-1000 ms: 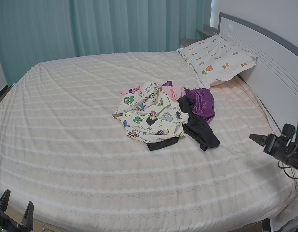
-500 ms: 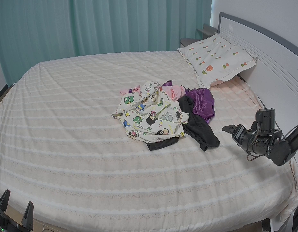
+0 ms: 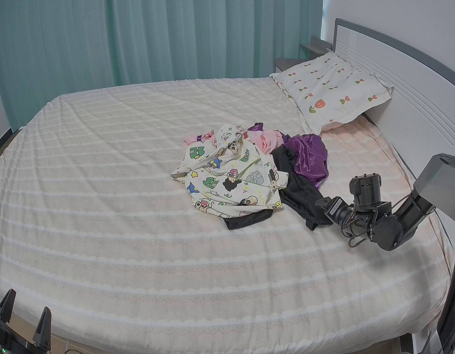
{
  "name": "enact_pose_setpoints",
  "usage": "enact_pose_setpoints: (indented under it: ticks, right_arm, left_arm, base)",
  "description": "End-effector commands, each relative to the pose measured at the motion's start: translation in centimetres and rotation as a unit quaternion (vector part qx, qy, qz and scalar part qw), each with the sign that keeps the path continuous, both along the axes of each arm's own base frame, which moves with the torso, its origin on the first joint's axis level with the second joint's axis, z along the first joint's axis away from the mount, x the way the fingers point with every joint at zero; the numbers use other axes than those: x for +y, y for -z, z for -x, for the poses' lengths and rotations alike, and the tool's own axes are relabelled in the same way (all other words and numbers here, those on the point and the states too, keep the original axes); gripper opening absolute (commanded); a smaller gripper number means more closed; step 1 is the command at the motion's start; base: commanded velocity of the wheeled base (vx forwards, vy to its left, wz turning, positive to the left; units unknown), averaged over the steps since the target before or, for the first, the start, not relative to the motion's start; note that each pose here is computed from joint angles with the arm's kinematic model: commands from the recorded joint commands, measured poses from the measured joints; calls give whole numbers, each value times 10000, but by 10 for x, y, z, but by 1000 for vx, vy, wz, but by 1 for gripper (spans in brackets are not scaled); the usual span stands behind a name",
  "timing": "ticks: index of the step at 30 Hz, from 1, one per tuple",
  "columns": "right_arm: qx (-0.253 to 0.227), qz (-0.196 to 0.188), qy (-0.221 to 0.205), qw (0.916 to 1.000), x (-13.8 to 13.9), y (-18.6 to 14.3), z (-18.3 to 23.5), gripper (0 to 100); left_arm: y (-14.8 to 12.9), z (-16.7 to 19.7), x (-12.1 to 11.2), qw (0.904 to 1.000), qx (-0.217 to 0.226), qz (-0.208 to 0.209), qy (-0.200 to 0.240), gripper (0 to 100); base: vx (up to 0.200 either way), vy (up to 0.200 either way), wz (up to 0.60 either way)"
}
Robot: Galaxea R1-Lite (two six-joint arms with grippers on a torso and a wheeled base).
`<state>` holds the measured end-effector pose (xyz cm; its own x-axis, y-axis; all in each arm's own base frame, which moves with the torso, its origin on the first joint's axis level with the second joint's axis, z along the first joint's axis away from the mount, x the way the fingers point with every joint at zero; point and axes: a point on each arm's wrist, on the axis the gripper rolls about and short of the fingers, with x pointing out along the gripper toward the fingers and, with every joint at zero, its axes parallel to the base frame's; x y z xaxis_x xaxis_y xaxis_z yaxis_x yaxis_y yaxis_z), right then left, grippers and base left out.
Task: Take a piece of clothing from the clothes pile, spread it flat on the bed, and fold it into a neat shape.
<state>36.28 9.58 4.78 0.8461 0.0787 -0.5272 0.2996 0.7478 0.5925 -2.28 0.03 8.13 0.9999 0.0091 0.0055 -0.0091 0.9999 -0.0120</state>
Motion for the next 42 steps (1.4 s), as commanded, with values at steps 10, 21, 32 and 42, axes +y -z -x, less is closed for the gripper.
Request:
enact_pose_setpoints:
  ticks: [10, 21, 32, 42]
  right_arm:
    - [-140, -63, -290, 9995, 31, 10, -20, 100]
    - [2, -175, -247, 9995, 24, 7, -5, 0]
    - [-383, -895, -617, 9933, 8, -34, 81, 0]
    - [-748, -1300, -1519, 9769, 8, -58, 160, 0]
  left_arm:
    - [5, 0, 0, 10000, 12, 9, -8, 100]
    - [5, 0, 0, 10000, 12, 48, -8, 100]
    - [5, 0, -1, 9993, -27, -360, 112, 100]
    - [-100, -22, -4, 9942, -276, -253, 1010, 100]
  base:
    - [0, 0, 0]
    - [0, 0, 0]
    - [0, 0, 0]
    - [0, 0, 0]
